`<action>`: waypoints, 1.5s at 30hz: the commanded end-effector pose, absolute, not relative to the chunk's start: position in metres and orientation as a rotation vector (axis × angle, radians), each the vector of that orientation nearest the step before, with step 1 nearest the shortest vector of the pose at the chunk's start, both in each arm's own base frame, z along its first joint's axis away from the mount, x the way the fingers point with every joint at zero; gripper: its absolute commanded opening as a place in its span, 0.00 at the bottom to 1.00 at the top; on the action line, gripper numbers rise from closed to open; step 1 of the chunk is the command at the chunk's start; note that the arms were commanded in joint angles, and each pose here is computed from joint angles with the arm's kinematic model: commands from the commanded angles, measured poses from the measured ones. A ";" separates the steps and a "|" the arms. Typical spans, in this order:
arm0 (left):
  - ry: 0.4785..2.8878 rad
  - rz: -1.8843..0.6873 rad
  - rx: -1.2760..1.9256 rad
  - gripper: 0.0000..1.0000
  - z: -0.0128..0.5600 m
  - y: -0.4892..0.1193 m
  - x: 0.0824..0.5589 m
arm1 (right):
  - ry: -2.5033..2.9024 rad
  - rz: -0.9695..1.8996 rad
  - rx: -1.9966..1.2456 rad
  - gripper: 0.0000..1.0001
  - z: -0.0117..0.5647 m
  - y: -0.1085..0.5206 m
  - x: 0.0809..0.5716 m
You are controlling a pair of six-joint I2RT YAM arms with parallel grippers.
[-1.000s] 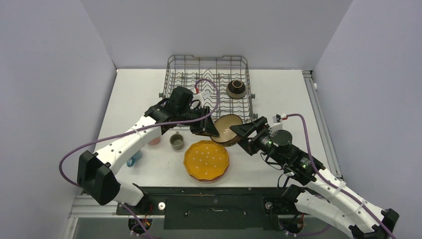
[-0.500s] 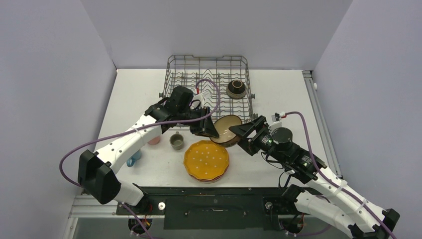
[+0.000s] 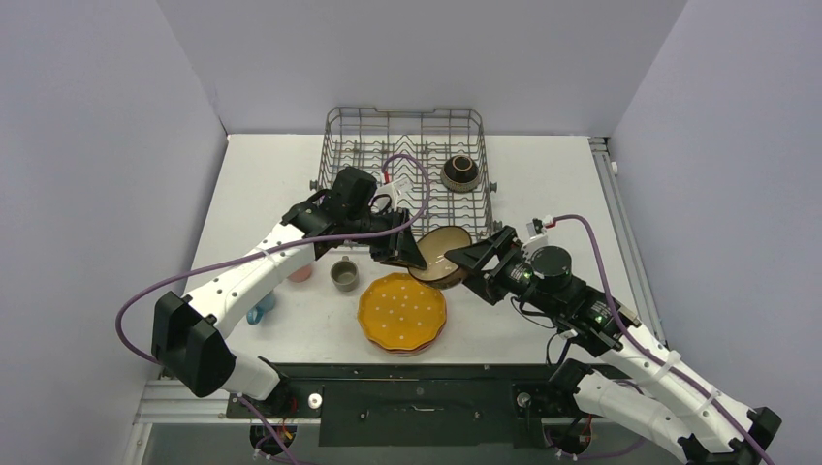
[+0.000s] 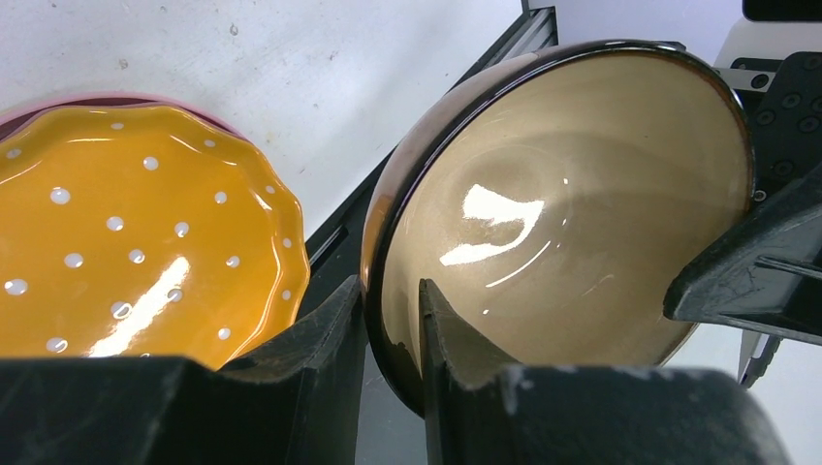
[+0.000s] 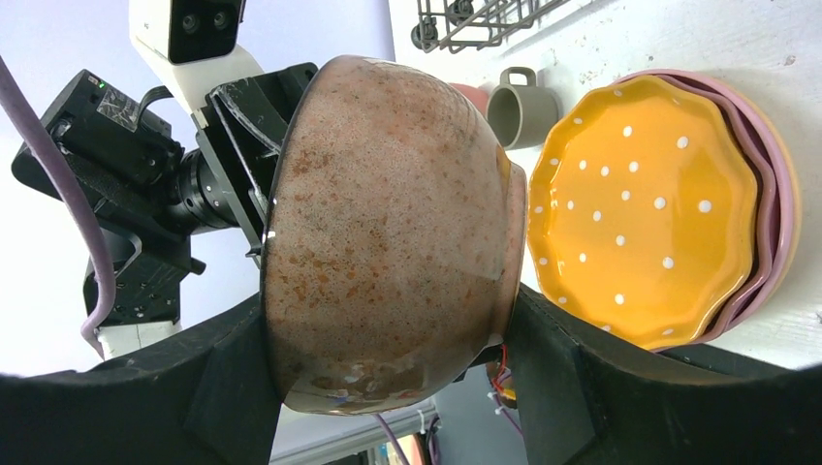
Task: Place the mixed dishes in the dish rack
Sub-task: Pick up the bowl from the center of the board.
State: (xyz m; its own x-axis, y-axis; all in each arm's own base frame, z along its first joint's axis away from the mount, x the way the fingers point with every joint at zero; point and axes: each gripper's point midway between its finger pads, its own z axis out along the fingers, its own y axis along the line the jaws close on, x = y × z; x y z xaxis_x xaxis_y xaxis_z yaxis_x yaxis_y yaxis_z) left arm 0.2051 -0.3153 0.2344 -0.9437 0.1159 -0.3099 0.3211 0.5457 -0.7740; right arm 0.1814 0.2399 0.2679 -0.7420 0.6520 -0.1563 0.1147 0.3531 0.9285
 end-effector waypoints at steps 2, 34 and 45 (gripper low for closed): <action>2.329 -1.495 0.547 0.00 0.287 -0.333 0.204 | 2.031 1.523 0.600 0.29 0.314 0.248 0.176; 2.343 -1.471 0.569 0.00 0.281 -0.334 0.208 | 2.153 1.323 0.525 0.56 0.306 0.244 0.174; 2.345 -1.468 0.576 0.00 0.281 -0.335 0.209 | 2.150 1.306 0.524 0.08 0.303 0.243 0.175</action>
State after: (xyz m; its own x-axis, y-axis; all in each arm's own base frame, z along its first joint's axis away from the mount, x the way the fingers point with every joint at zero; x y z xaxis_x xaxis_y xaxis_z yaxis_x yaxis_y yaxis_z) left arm 0.2081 -0.3209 0.2364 -0.9311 0.1454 -0.3345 0.3589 0.5281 -0.7696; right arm 0.1671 0.2403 0.2703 -0.7977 0.5547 -0.2368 0.0994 0.5081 0.8555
